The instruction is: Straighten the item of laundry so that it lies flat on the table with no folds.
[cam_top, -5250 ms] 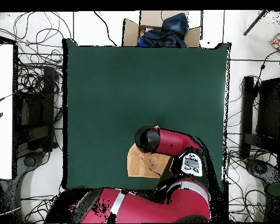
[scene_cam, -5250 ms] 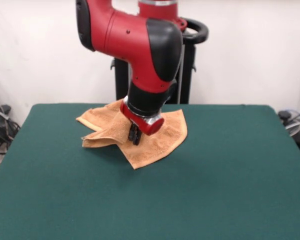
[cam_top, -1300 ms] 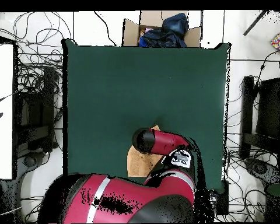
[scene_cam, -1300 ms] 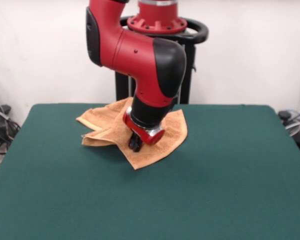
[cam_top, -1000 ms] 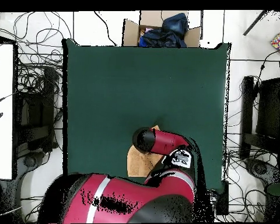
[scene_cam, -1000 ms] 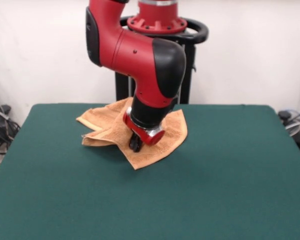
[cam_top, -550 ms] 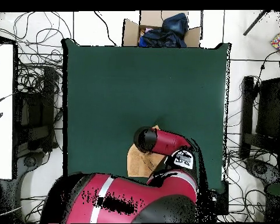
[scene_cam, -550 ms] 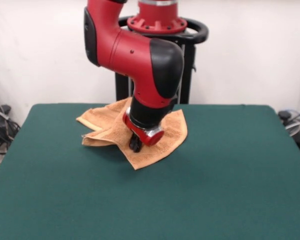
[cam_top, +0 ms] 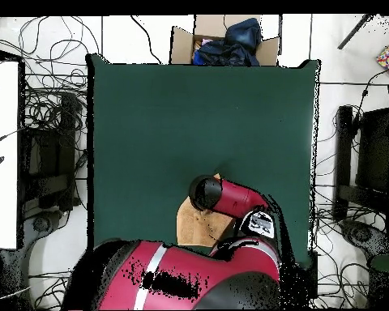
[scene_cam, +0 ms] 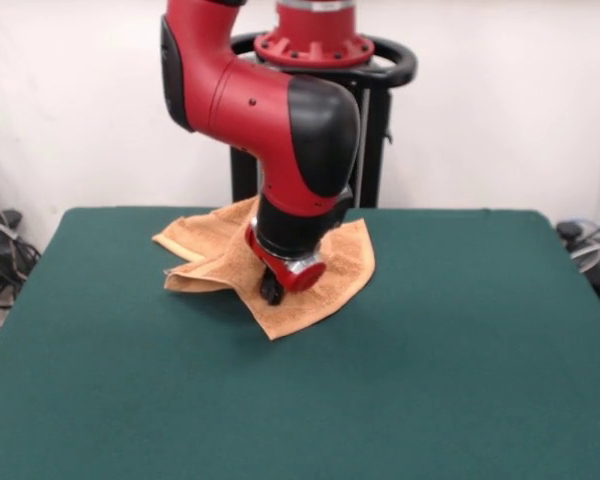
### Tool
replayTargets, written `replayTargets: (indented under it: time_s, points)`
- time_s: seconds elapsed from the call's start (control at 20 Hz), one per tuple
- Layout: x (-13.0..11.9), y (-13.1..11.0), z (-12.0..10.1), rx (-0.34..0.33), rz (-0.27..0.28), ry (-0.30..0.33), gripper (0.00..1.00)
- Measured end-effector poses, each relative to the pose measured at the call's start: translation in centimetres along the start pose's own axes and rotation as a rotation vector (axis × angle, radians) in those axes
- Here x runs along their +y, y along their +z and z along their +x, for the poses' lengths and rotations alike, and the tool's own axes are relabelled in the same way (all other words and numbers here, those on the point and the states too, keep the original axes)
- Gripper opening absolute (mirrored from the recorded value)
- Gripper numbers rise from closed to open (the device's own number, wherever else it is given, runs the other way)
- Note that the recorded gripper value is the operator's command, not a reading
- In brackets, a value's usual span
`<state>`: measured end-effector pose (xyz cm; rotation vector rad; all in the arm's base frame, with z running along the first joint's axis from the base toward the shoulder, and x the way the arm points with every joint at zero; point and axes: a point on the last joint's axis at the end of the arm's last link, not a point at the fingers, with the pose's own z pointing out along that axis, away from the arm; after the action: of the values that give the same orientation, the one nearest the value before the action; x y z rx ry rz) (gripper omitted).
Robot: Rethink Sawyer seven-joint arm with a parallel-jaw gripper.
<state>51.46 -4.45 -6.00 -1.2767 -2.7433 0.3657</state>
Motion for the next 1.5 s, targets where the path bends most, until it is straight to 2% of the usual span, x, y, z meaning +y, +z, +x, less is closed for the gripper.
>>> replayTargets:
  time_s: [0.3,0.6,0.7,1.0,1.5]
  points:
    - [0.7,-0.2,0.2,0.0,0.0,0.039,0.0]
    - [3.5,-1.1,1.1,-0.011,-0.033,0.07,0.0]
    - [5.3,-1.6,1.6,-0.026,-0.058,0.083,0.0]
    - [8.1,-2.4,2.6,-0.056,-0.107,0.117,0.0]
    - [10.3,-3.0,3.0,-0.071,-0.147,0.18,0.0]
